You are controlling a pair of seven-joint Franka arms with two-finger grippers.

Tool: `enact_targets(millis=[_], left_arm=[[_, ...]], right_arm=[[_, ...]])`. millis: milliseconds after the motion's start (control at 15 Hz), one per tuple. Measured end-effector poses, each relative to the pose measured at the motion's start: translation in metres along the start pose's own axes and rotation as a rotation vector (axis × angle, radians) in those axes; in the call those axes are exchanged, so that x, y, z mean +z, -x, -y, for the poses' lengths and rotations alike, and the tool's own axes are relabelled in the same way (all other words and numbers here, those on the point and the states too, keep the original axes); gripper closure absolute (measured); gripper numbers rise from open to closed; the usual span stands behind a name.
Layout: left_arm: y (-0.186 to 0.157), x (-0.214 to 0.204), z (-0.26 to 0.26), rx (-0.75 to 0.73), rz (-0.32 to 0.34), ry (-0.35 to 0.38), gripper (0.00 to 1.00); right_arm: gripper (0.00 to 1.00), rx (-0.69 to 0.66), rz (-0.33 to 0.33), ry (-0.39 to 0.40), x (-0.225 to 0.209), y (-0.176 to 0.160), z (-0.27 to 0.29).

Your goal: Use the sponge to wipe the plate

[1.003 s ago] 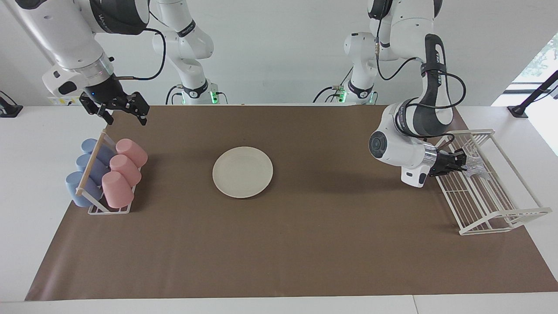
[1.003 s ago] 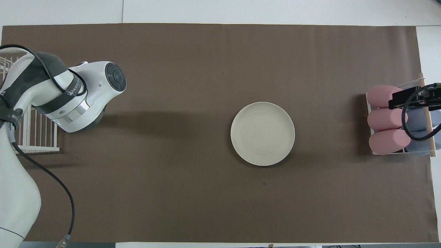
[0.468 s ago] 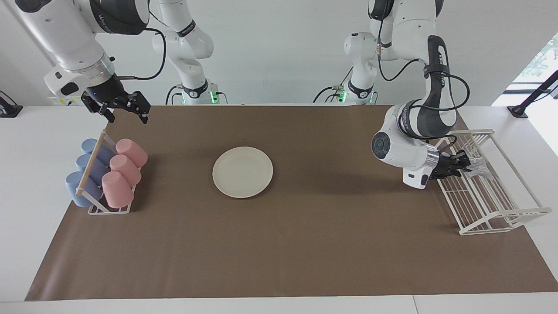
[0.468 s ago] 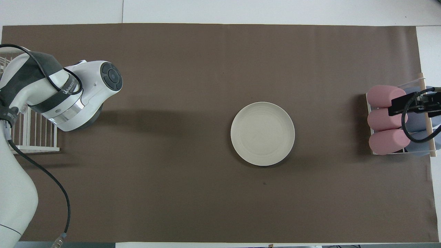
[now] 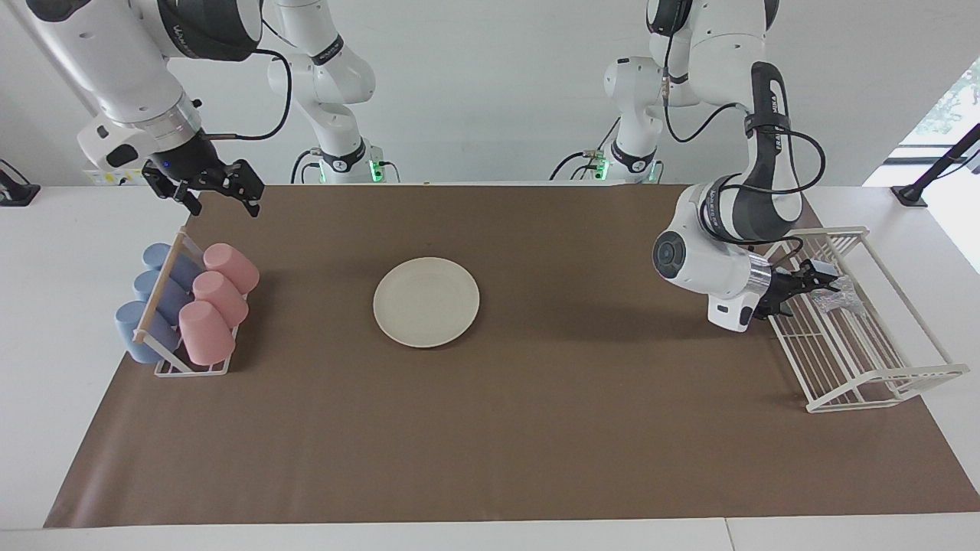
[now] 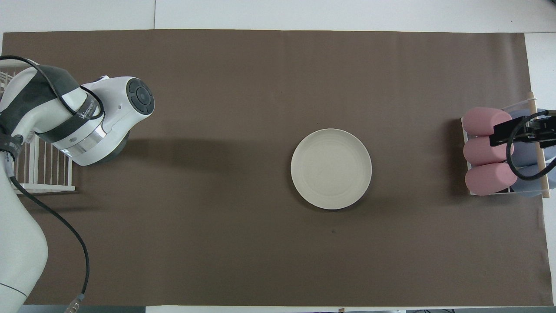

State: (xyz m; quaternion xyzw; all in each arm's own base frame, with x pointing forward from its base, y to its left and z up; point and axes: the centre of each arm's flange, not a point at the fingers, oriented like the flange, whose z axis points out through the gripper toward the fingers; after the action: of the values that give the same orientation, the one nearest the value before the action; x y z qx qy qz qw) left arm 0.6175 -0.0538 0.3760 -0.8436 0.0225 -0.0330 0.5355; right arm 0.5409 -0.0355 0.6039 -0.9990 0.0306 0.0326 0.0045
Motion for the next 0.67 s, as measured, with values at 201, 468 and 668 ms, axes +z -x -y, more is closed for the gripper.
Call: enact_targets(millis=[201,468,668], left_arm=[[-0.003,-0.008,0.012,0.018,0.019,0.060,0.00],[-0.006,-0.032,0.081,-0.004,0.074,0.339,0.00],[0.006,-0.048,0.128,-0.084,0.098,0.546,0.00]], right_arm=[[0.00,0.000,0.000,0.013,0.000,0.000,-0.001],[0.00,0.000,0.001,0.018,0.000,0.000,-0.002],[0.00,0.000,0.001,0.018,0.000,0.000,-0.002]])
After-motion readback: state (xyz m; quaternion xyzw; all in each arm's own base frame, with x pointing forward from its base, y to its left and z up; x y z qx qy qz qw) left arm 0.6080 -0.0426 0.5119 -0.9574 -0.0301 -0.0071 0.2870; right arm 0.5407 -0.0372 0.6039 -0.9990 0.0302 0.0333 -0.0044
